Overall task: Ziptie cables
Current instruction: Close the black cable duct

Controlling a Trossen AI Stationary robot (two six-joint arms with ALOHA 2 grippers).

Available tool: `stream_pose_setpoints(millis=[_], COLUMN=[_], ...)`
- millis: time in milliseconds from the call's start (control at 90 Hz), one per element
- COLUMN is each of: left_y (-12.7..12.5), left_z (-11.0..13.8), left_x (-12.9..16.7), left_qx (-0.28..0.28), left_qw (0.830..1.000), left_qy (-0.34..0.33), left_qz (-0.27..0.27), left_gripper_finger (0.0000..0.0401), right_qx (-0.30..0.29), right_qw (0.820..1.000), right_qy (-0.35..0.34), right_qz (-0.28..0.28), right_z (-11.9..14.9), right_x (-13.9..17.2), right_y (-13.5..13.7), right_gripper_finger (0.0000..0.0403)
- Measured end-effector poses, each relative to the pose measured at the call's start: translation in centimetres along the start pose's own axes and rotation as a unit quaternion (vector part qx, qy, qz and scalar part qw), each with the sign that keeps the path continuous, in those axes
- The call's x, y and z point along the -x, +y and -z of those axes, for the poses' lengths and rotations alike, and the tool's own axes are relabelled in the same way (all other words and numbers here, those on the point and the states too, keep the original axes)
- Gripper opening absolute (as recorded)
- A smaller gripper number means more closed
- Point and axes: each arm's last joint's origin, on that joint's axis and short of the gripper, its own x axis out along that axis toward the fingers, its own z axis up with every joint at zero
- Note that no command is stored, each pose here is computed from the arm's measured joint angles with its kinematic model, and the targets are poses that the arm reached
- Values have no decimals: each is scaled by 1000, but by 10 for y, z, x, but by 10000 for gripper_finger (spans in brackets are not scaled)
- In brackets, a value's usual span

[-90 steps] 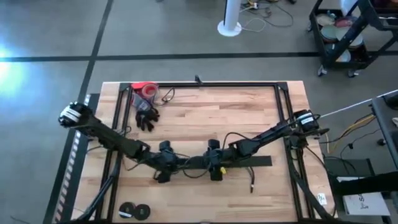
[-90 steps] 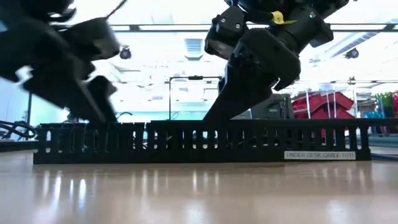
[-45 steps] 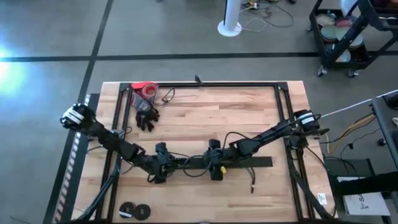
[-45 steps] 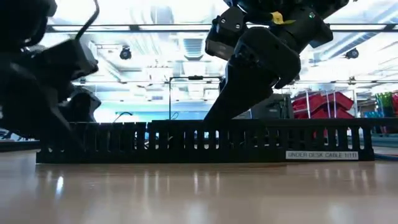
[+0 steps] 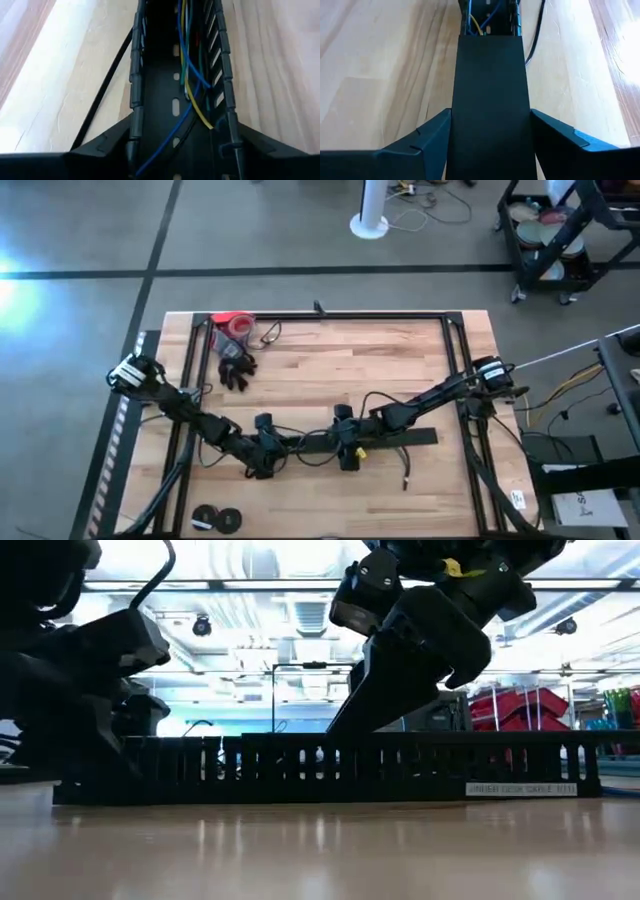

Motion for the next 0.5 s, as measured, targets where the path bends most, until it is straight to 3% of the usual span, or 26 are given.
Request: stream_pose_setpoints(millis=[256,500], left_y=[4,2], left_z=[6,3], left_x=[2,2], left_qx=[3,7], left_qw=[1000,1000], left_qy=[-4,-22], left_qz=[3,9], left_gripper_finger=[222,228], right_qx=[47,-4], right_qw=[998,1000], right_qy=[17,22], right_qz=[-24,-22], right_z=[1,2], right_x=[1,0], right_y=[3,-1], right_gripper_finger=[222,220])
